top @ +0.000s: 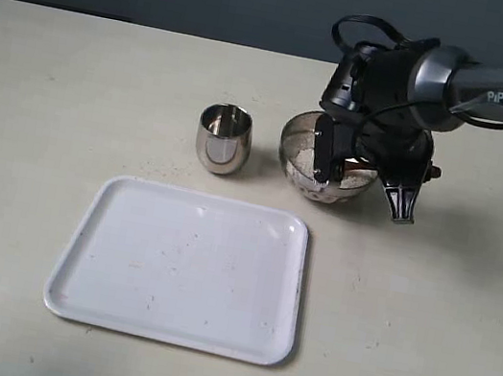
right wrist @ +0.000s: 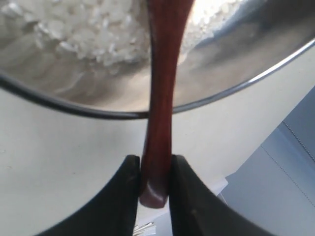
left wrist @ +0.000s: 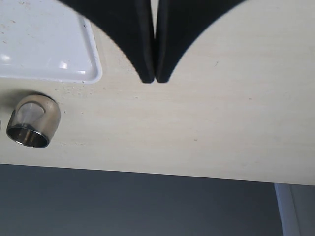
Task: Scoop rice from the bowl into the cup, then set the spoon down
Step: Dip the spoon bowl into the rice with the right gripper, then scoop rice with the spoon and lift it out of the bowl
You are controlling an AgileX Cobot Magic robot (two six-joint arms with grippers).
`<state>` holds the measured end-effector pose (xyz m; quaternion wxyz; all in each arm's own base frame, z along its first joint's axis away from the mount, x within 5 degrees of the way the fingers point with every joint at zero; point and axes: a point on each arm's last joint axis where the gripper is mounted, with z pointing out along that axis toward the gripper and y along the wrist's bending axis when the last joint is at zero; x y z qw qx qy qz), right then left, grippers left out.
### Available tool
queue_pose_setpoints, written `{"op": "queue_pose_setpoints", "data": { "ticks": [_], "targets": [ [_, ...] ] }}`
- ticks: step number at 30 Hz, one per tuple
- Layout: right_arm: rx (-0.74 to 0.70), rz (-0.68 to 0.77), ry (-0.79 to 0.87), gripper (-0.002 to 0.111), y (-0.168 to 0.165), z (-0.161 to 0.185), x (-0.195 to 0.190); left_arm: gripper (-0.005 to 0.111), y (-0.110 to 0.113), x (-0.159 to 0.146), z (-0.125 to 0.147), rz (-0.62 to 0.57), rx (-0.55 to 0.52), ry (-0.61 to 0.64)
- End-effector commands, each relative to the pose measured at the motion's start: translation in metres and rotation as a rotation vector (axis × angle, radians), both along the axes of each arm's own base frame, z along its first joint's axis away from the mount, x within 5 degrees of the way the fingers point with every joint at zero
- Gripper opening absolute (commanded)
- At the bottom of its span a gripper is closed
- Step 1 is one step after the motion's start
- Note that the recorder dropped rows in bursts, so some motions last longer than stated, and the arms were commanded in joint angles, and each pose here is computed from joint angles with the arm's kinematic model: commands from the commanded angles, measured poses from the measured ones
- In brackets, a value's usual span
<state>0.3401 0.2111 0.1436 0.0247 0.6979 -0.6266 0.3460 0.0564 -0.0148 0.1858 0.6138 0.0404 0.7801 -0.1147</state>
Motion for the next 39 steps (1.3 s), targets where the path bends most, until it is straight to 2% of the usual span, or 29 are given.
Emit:
{"op": "queue_pose_setpoints", "data": {
  "ticks": [1, 11, 20, 25, 39],
  "targets": [
    [0.021, -0.012, -0.005, 0.0, -0.001, 0.007, 0.001, 0.001, 0.0, 0.0, 0.002, -0.002, -0.004, -0.011],
    [0.121, -0.059, -0.031, 0.0, 0.01, 0.024, 0.01, 0.001, 0.0, 0.0, 0.002, -0.002, -0.004, -0.011],
    [0.189, -0.184, 0.03, 0.0, -0.014, 0.019, 0.02, 0.001, 0.0, 0.0, 0.002, -0.002, -0.004, -0.011],
    [0.21, -0.202, 0.062, 0.0, -0.02, 0.017, 0.022, 0.001, 0.0, 0.0, 0.002, -0.002, -0.004, -0.011],
    [0.153, -0.258, 0.1, 0.0, -0.027, 0.021, 0.017, 0.001, 0.0, 0.0, 0.002, -0.002, -0.004, -0.011]
  ]
}}
